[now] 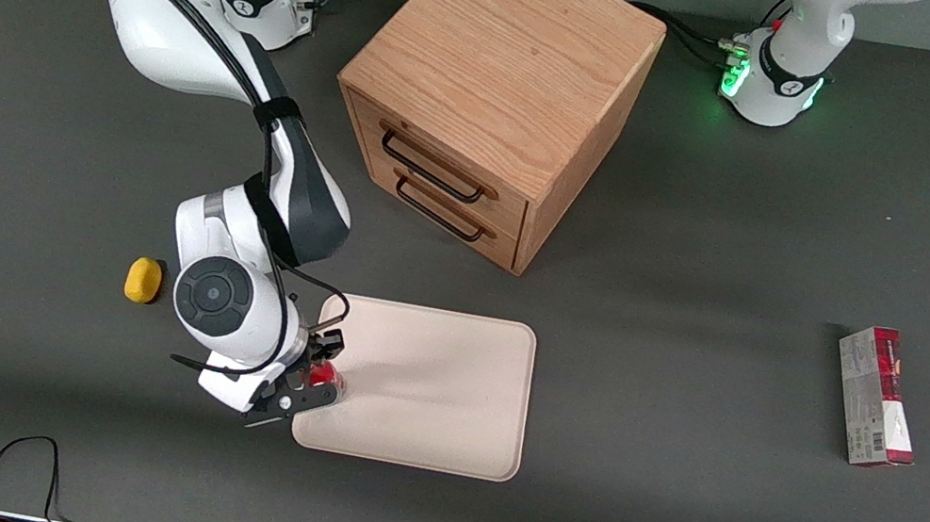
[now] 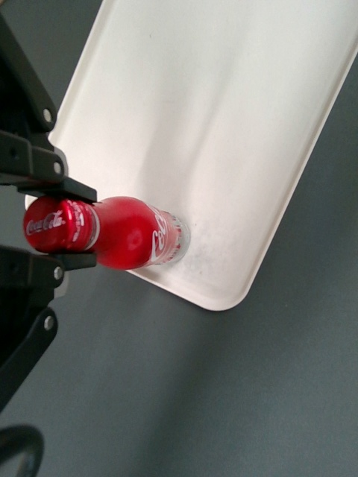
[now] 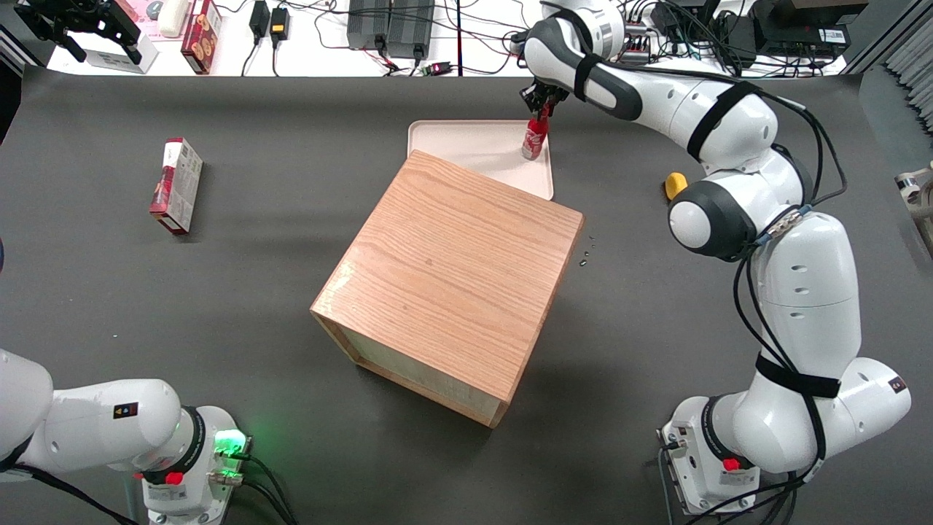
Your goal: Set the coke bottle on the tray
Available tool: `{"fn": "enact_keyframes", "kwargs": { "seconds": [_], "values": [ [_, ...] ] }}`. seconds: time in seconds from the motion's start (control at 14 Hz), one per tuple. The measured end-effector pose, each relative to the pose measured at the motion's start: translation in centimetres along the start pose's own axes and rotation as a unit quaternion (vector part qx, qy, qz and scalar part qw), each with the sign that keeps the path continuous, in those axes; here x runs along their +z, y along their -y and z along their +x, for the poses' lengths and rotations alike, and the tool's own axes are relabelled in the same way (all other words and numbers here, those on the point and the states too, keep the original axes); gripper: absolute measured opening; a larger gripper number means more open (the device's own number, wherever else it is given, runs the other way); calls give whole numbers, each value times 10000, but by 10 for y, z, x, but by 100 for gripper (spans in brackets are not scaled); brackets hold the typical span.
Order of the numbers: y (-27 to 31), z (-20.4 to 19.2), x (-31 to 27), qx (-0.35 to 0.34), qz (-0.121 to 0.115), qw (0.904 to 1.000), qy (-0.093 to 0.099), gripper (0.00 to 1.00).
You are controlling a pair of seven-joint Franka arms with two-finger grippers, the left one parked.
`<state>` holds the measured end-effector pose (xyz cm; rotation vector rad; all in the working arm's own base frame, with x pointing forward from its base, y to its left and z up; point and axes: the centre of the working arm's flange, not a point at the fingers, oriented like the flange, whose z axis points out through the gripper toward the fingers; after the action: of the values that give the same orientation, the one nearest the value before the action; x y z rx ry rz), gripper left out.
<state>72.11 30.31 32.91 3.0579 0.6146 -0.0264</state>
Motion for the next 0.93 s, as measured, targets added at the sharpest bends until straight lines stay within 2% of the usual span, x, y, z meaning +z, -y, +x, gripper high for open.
{"fn": "enact_keyframes", "kwargs": {
  "seconds": [0.21,0.29,0.5,0.71,0.93],
  "values": [
    [0,0,0,-6,-14,10000,-21,33],
    [0,1,-1,-4,-15,10000,-44,39],
    [-1,2,-16,21,-20,9999,-121,67],
    [-4,-15,-65,221,-78,9996,148,97],
    [-6,-48,-140,331,-163,9984,422,100]
  ]
}}
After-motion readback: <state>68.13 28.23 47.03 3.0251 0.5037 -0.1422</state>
